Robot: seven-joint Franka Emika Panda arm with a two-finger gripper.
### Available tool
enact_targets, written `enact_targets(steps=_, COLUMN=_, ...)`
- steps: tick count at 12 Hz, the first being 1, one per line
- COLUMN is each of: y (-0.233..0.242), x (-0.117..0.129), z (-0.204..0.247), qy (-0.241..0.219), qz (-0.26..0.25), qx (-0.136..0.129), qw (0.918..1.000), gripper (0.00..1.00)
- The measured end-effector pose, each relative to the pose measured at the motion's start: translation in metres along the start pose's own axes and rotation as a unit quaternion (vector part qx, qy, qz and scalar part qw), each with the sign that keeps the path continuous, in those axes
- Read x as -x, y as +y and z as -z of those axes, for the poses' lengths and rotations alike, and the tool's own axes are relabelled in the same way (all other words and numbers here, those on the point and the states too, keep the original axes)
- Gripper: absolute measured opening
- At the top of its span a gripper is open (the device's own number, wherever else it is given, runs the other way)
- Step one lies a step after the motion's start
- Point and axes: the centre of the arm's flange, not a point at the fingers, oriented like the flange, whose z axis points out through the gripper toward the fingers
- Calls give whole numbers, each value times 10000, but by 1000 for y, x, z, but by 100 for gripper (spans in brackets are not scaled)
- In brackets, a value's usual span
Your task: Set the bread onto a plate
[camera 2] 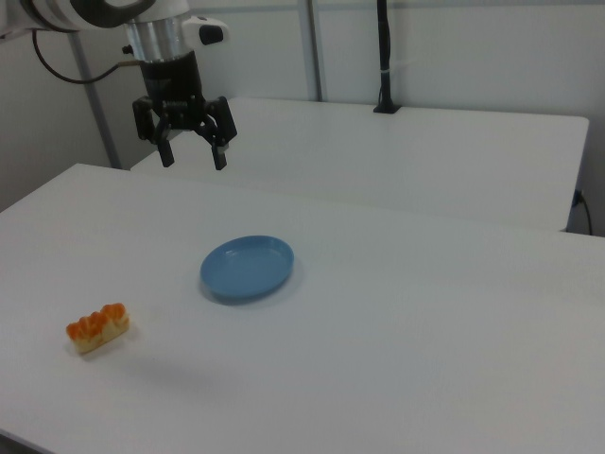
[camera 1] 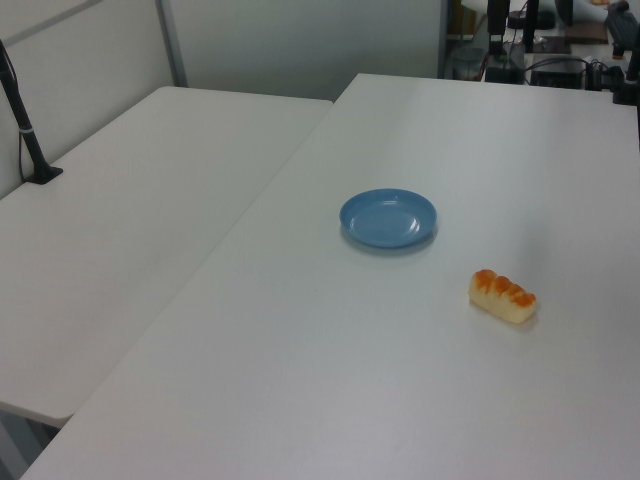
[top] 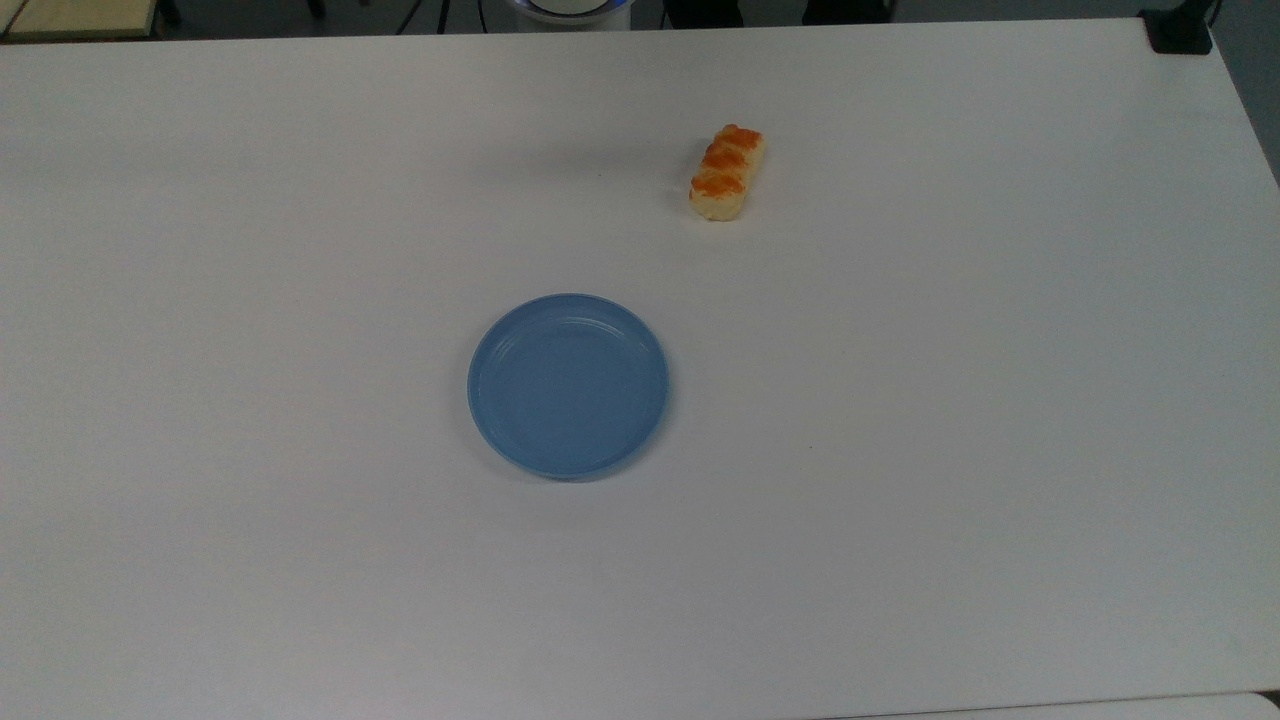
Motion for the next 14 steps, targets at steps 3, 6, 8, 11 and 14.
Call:
enact_targets(steps=3, y=0, x=0, z=-1, qy=-9, qz=0, qx=-2, qw=10000, gripper=100)
enact_targets(steps=6, y=1, x=0, z=-1, qy=-9, qz=-10, qx=-2, qw=10000, gripper=100)
enact_targets(steps=8, y=1, x=1, z=-1, qy=-14, qz=-12, qx=-3, qw=10000, gripper=100)
enact_targets(steps=11, y=1, x=1, z=0, qy=-12, qz=-57, qx=-4, qw=10000, gripper=100)
enact_targets(steps=14, y=1, x=2, z=1, qy=-2, qz=-554, qx=-2, qw=9985, gripper=100)
